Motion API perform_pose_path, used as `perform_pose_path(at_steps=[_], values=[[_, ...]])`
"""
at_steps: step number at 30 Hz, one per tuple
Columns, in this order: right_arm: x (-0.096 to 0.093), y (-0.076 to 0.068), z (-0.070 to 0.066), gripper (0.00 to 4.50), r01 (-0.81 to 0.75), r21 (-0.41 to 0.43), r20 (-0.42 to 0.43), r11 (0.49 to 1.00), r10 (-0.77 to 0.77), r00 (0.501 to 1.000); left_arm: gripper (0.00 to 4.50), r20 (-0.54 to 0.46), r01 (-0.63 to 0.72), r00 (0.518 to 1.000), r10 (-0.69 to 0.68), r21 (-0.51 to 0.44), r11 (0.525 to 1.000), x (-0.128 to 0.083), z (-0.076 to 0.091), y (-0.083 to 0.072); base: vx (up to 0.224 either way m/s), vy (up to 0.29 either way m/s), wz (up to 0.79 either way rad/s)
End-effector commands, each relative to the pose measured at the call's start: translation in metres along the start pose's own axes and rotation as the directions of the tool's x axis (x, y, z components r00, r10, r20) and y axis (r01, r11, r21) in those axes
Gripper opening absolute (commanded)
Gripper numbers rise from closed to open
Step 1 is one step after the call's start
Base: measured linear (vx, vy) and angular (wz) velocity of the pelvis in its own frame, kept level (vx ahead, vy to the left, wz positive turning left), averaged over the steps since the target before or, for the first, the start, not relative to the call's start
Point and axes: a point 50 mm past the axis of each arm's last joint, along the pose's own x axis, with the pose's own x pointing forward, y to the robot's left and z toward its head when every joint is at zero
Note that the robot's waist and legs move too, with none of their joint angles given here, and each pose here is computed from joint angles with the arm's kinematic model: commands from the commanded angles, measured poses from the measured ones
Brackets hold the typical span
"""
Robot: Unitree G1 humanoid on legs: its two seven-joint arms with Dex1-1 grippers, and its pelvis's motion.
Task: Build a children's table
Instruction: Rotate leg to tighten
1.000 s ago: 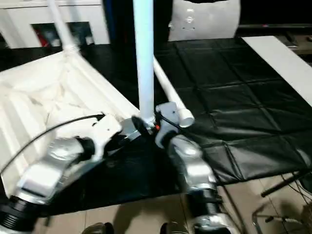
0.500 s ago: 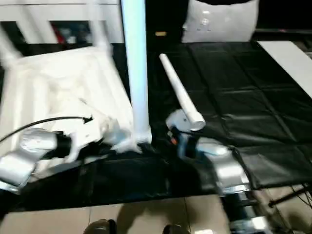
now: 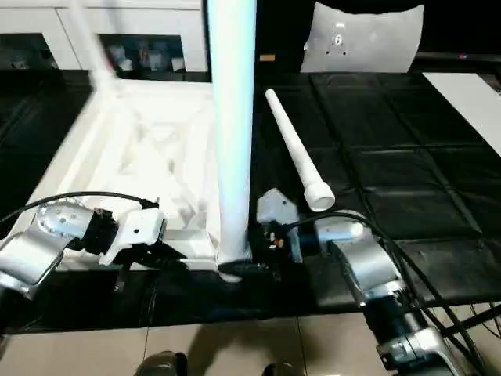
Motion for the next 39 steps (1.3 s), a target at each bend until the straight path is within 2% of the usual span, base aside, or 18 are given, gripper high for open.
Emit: perform_pose_path(at_steps=[1,4,6,14,20,23,24,27,29,31,33,36,37,39], values=[[-0.003,-0.001,0.0,3.97,-0.023,-0.02,-0.031,1.0,0.022,0.999,0.0,-0.012,0.056,0.998,-0.055,0.061,0.997,0.004,0.006,0.0,0.0,0.0,0.0],[-0.003,-0.001,0.0,3.85,-0.027,-0.023,-0.035,0.999,0.026,0.999,0.0,-0.014,0.06,0.998,-0.059,0.063,0.996,0.004,0.005,0.0,0.0,0.0,0.0],[-0.004,-0.003,0.0,3.52,-0.028,-0.023,-0.039,0.999,0.027,0.999,0.0,-0.015,0.063,0.998,-0.063,0.067,0.996,0.004,0.004,0.001,0.0,0.0,0.0],[-0.001,-0.003,-0.002,2.83,-0.039,-0.016,-0.036,0.999,0.038,0.999,0.0,-0.019,0.062,0.998,-0.061,0.07,0.996,0.002,0.002,0.001,0.0,0.0,0.0],[0.006,0.003,-0.005,2.74,-0.057,0.007,-0.014,0.998,0.057,0.998,0.0,0.008,0.022,1.0,-0.023,0.038,0.999,0.001,0.002,0.001,0.0,0.0,0.0],[0.016,0.007,-0.008,2.73,0.001,0.054,0.051,0.999,-0.004,0.999,0.0,0.003,-0.079,0.997,0.08,-0.014,0.997,0.001,0.001,0.0,0.0,0.0,0.0],[0.025,0.006,-0.009,2.72,0.092,0.097,0.102,0.991,-0.102,0.989,0.0,0.021,-0.181,0.983,0.183,-0.088,0.98,0.004,0.003,0.001,0.0,0.0,0.0],[0.032,0.005,-0.011,2.72,0.159,0.133,0.123,0.978,-0.176,0.977,0.0,0.067,-0.237,0.966,0.249,-0.151,0.96,0.009,0.009,0.001,0.0,0.0,0.0],[0.045,0.004,-0.013,2.72,0.249,0.199,0.145,0.948,-0.28,0.949,0.0,0.098,-0.325,0.93,0.354,-0.227,0.918,0.021,0.018,0.001,0.0,0.0,0.0],[0.045,0.004,-0.013,2.72,0.249,0.199,0.145,0.948,-0.28,0.949,0.0,0.098,-0.325,0.93,0.354,-0.227,0.918,0.021,0.018,0.001,0.0,0.0,0.0],[0.058,0.002,-0.012,2.72,0.311,0.248,0.148,0.917,-0.354,0.924,0.0,0.1,-0.403,0.888,0.448,-0.296,0.866,0.03,0.025,0.003,0.0,0.0,0.0],[0.076,-0.006,-0.007,2.72,0.421,0.351,0.146,0.836,-0.493,0.858,0.0,0.081,-0.501,0.818,0.569,-0.383,0.776,0.04,0.036,0.008,0.0,0.0,0.0],[0.078,-0.007,-0.006,2.72,0.434,0.367,0.143,0.823,-0.511,0.847,0.0,0.077,-0.514,0.807,0.585,-0.394,0.762,0.041,0.037,0.009,0.0,0.0,0.0],[0.09,-0.011,-0.001,2.72,0.483,0.433,0.133,0.761,-0.584,0.801,0.0,0.054,-0.596,0.729,0.682,-0.44,0.672,0.045,0.049,0.018,0.0,0.0,0.0]])
